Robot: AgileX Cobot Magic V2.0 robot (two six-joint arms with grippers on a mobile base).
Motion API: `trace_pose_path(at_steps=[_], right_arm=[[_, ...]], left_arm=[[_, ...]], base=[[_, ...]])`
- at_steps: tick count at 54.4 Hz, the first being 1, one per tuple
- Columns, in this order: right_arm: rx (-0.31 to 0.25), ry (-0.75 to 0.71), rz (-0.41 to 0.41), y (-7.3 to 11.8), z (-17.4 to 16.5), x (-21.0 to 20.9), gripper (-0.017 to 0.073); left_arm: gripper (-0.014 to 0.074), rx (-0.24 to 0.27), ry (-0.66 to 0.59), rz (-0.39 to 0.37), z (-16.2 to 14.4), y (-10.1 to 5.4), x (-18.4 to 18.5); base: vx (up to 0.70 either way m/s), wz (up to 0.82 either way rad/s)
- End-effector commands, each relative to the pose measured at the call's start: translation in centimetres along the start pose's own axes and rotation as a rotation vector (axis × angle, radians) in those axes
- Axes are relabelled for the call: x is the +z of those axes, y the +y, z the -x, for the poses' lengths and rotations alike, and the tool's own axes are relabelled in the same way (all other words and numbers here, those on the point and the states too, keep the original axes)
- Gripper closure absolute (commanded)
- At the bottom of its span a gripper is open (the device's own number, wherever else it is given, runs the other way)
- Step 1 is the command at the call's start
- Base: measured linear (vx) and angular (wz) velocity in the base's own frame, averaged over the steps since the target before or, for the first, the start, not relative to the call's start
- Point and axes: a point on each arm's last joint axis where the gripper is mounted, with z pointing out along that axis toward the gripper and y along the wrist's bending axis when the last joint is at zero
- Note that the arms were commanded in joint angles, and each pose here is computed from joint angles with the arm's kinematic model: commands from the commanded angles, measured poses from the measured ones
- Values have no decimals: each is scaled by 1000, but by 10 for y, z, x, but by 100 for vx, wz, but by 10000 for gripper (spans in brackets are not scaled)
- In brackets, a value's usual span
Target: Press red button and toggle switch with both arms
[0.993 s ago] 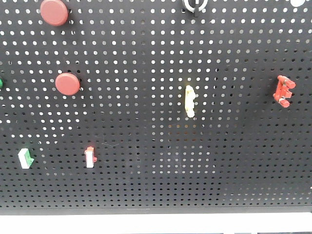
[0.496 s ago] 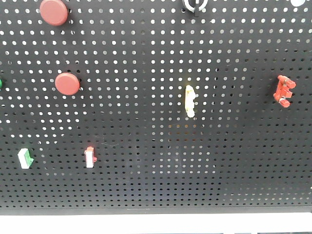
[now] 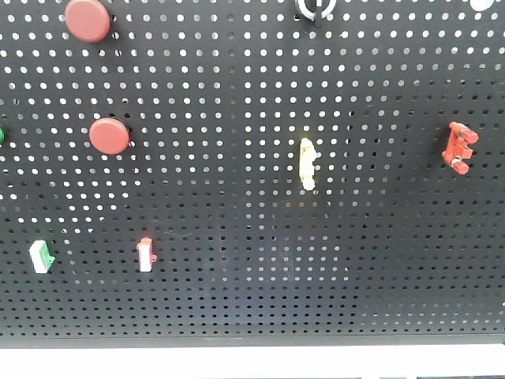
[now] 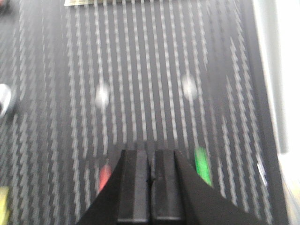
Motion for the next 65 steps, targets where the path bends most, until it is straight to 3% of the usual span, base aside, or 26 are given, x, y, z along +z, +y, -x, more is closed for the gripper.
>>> trace_pose_path(at_steps=[1, 17, 25, 33, 46, 54, 65], right_arm=[[-6, -63, 9, 2, 18, 28, 559], [-2, 12, 2, 0, 0, 67, 559], [-2, 12, 3, 0, -1, 69, 559], [-2, 11, 3, 0, -1, 69, 559], [-2, 11, 3, 0, -1, 69, 559], [-2, 0, 4, 0, 0, 69, 559], [-2, -31, 8, 0, 3, 69, 559]], left_arm=[[592, -8, -18, 1, 9, 0, 30], [592, -12, 212, 9, -43, 1, 79], [592, -32, 211, -25, -51, -5, 98], [592, -83, 200, -145, -45, -28, 120], [592, -100, 189, -302, -43, -70, 163], [592, -126, 183, -350, -44, -89, 182], [592, -128, 189, -357, -54, -101, 203]], base=[[0, 0], [0, 0], [0, 0], [0, 0], [0, 0], [0, 0], [0, 0]])
